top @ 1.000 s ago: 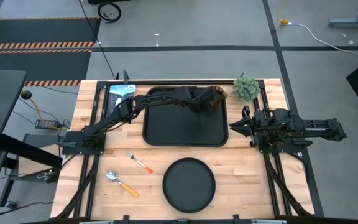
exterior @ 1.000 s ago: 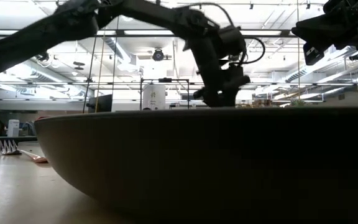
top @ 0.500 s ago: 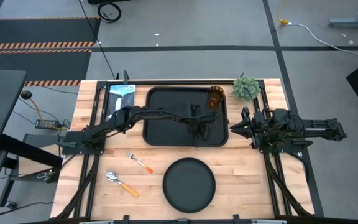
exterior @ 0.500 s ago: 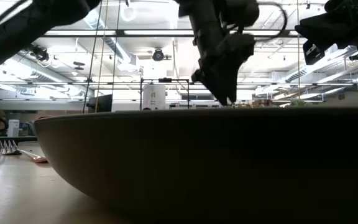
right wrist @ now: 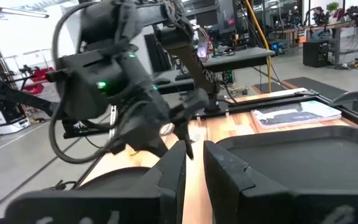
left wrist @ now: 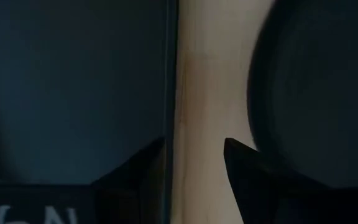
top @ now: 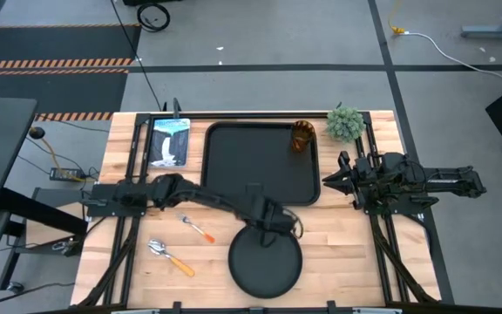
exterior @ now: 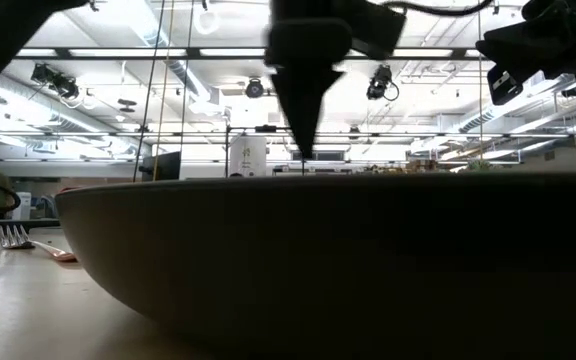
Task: Pick and place plate/cup/fork/spoon on tray
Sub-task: Put the black plate on the black tray
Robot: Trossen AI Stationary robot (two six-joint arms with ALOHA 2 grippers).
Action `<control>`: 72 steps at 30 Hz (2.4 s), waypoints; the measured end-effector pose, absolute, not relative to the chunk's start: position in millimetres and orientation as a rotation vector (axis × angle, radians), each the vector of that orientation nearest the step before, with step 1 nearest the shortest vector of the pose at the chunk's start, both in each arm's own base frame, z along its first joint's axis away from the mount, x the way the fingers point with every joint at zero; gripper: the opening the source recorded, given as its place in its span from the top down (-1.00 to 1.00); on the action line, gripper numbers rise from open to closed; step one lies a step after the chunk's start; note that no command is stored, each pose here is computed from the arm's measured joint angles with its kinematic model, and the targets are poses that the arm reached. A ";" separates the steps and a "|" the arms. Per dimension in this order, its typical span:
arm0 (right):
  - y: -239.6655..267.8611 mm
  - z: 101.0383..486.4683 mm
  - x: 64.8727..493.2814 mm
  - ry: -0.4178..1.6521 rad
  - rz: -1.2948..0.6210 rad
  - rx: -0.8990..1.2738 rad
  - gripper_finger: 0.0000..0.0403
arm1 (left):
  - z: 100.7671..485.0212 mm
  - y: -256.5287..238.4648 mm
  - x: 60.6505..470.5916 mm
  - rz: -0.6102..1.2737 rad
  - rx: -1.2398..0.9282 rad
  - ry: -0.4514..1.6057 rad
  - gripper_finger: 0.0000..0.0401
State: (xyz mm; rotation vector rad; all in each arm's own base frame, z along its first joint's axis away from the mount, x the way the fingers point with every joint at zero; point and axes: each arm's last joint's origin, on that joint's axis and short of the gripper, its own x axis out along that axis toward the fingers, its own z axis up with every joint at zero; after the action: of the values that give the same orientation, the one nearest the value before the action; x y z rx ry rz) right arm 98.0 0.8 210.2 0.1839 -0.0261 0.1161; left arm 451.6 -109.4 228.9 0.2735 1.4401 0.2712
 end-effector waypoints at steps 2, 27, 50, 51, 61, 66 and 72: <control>0.9 210.3 98.0 -0.026 0.116 0.184 0.68 | 229.5 -120.0 447.0 0.270 0.315 1.442 0.14; 1.1 210.0 97.9 -0.024 0.123 0.179 0.68 | 243.7 -141.9 428.6 0.282 0.523 1.431 0.15; 1.1 212.0 97.9 -0.044 0.126 0.178 0.68 | 346.9 -143.8 377.1 0.396 0.420 1.113 0.15; 1.1 212.0 97.8 -0.044 0.128 0.178 0.68 | 344.1 -144.2 378.0 0.404 0.427 1.103 0.15; 1.5 213.0 97.8 -0.053 0.141 0.175 0.68 | 275.4 -132.4 362.0 0.389 0.379 1.170 0.15; 1.1 213.2 97.9 -0.056 0.129 0.174 0.68 | 253.6 -118.7 334.9 0.379 0.230 1.145 0.15; 1.1 213.9 97.8 -0.063 0.130 0.173 0.68 | 240.0 -103.6 299.6 0.342 -0.035 0.977 0.15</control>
State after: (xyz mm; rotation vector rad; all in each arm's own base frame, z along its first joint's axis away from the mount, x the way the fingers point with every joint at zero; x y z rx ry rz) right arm 97.8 1.1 213.9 0.1733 -0.0634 0.1296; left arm 299.6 -103.6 240.0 -0.0348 0.9769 0.3417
